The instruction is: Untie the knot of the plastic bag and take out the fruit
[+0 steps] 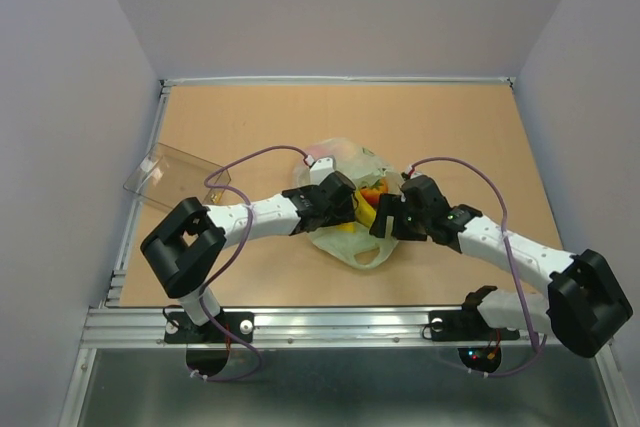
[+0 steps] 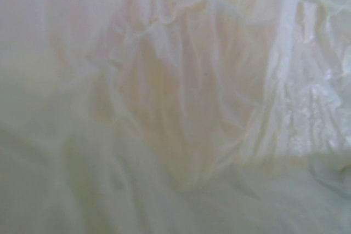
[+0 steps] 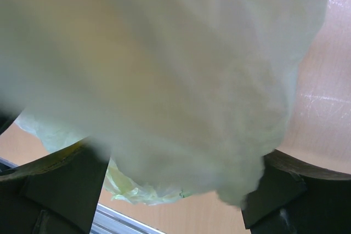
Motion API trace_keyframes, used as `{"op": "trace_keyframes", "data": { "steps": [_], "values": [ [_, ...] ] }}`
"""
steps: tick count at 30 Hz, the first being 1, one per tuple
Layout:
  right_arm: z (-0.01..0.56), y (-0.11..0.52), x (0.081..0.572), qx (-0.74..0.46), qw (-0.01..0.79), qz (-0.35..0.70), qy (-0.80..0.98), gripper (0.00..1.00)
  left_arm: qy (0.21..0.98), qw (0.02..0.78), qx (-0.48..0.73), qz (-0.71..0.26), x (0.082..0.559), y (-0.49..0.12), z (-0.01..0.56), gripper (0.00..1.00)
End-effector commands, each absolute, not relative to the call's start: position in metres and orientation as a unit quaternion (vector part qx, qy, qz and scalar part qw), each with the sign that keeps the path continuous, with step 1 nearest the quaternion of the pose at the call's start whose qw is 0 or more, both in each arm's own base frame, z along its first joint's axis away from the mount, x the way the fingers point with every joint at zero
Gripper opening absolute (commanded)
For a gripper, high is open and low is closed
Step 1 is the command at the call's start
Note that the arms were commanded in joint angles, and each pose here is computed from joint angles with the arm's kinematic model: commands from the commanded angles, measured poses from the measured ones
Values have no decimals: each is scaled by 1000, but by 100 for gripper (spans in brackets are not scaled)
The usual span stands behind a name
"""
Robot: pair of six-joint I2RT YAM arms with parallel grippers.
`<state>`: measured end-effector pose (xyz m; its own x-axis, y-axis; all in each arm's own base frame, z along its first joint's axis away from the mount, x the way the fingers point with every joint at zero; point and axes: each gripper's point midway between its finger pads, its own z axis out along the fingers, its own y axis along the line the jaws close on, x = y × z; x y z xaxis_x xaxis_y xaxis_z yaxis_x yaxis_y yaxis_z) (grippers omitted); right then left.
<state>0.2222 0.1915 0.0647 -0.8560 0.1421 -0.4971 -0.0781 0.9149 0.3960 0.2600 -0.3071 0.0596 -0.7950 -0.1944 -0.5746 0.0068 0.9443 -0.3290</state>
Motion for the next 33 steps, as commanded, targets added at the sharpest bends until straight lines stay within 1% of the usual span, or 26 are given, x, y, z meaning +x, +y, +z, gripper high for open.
{"op": "trace_keyframes", "data": {
  "steps": [1,2,7,10,12,14,15,16,17,19,20,23,26,28,29,32,33],
  "values": [
    [61,200,222,9,268,219,938,89,928,330,-51,-164,270,-312,69,72],
    [60,200,222,8,267,219,939,89,928,331,-50,-163,271,-311,69,68],
    [54,200,222,6,260,213,942,88,931,328,-42,-154,276,-310,63,58],
    [51,198,221,7,259,208,943,88,931,333,-42,-144,281,-306,64,57],
    [50,195,220,10,260,204,944,88,929,339,-46,-140,284,-299,67,39],
    [48,194,220,10,259,201,945,87,928,342,-46,-139,287,-294,70,28],
    [47,193,219,12,259,200,945,86,927,346,-43,-139,289,-292,73,24],
    [46,193,219,13,259,199,945,86,926,348,-41,-140,290,-292,77,15],
    [45,192,219,13,258,198,946,86,923,354,-38,-144,291,-293,84,10],
    [45,192,219,14,258,197,946,85,920,362,-31,-150,291,-293,96,7],
    [45,192,219,14,258,198,946,85,917,367,-31,-155,293,-294,104,3],
    [43,186,224,21,269,180,946,84,899,394,-38,-186,295,-295,144,2],
    [40,185,225,21,267,173,948,83,888,404,-47,-212,297,-292,167,2],
    [36,184,225,20,263,167,950,83,875,408,-51,-255,293,-293,191,2],
    [35,183,225,21,263,164,951,83,871,409,-56,-265,296,-289,197,2],
    [39,183,229,24,270,163,949,83,871,383,-23,-307,284,-294,206,2],
    [40,183,230,25,273,164,948,83,874,381,-18,-302,283,-293,205,1]
  ]
}}
